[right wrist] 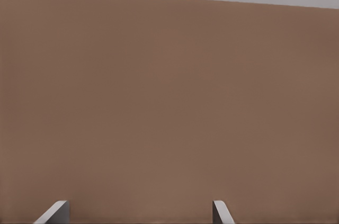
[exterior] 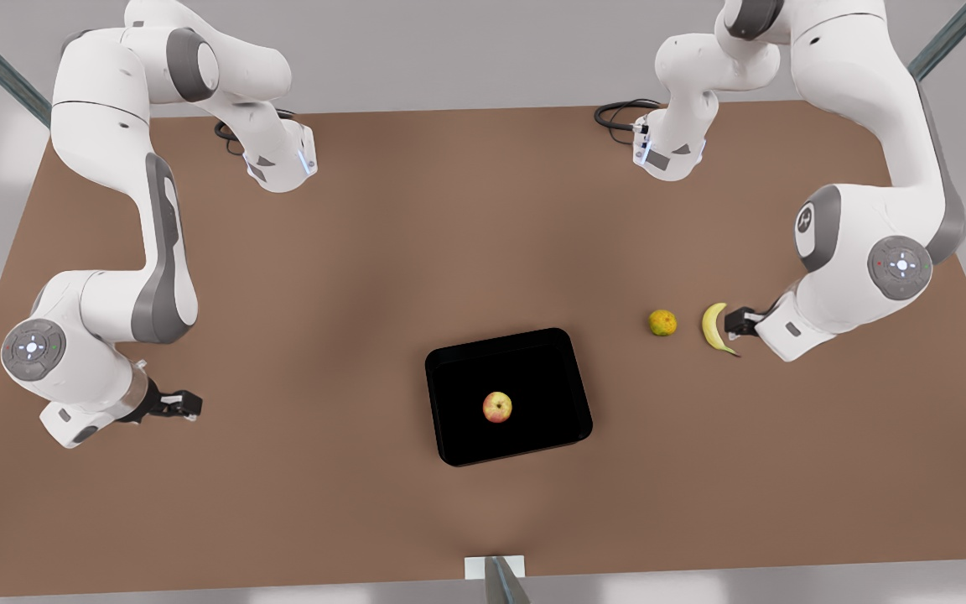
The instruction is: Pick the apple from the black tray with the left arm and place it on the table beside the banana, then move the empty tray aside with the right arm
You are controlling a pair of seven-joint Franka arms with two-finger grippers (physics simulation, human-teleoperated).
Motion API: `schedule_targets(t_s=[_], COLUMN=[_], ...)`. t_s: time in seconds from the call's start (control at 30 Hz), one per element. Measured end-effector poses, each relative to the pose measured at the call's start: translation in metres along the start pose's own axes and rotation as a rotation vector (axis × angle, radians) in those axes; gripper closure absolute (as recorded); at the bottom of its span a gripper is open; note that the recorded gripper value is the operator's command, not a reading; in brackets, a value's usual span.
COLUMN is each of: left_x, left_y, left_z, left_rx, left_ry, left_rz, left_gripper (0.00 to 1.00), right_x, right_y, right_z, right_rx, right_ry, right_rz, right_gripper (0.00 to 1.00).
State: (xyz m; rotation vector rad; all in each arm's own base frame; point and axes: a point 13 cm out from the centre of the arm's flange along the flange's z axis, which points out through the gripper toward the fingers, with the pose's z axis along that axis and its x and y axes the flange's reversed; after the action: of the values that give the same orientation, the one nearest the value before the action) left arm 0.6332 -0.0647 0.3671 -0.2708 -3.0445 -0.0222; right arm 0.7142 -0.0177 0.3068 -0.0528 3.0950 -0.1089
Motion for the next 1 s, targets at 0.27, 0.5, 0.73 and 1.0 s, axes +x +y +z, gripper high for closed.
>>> schedule_targets(t_s=[0.27, 0.5, 0.73, 1.0], left_x=[-0.010, 0.035, 0.001, -0.083], left_y=[-0.209, -0.380, -0.425, -0.429], left_z=[-0.021, 0.087, 0.207, 0.211], left_rx=[0.006, -0.024, -0.089, 0.030], left_ry=[-0.101, -0.002, -0.048, -0.243], left_rz=[0.260, 0.274, 0.054, -0.252], left_gripper=[0.00, 0.00, 0.00, 0.00], right_x=[-0.008, -0.013, -0.011, -0.010], right_y=[0.001, -0.005, -0.004, -0.003], right_z=[0.073, 0.016, 0.016, 0.017], right_rx=[0.002, 0.004, 0.002, 0.002], right_ry=[0.079, 0.019, 0.029, 0.035], right_rz=[-0.003, 0.005, 0.004, 0.003], right_gripper=[0.00, 0.00, 0.00, 0.00])
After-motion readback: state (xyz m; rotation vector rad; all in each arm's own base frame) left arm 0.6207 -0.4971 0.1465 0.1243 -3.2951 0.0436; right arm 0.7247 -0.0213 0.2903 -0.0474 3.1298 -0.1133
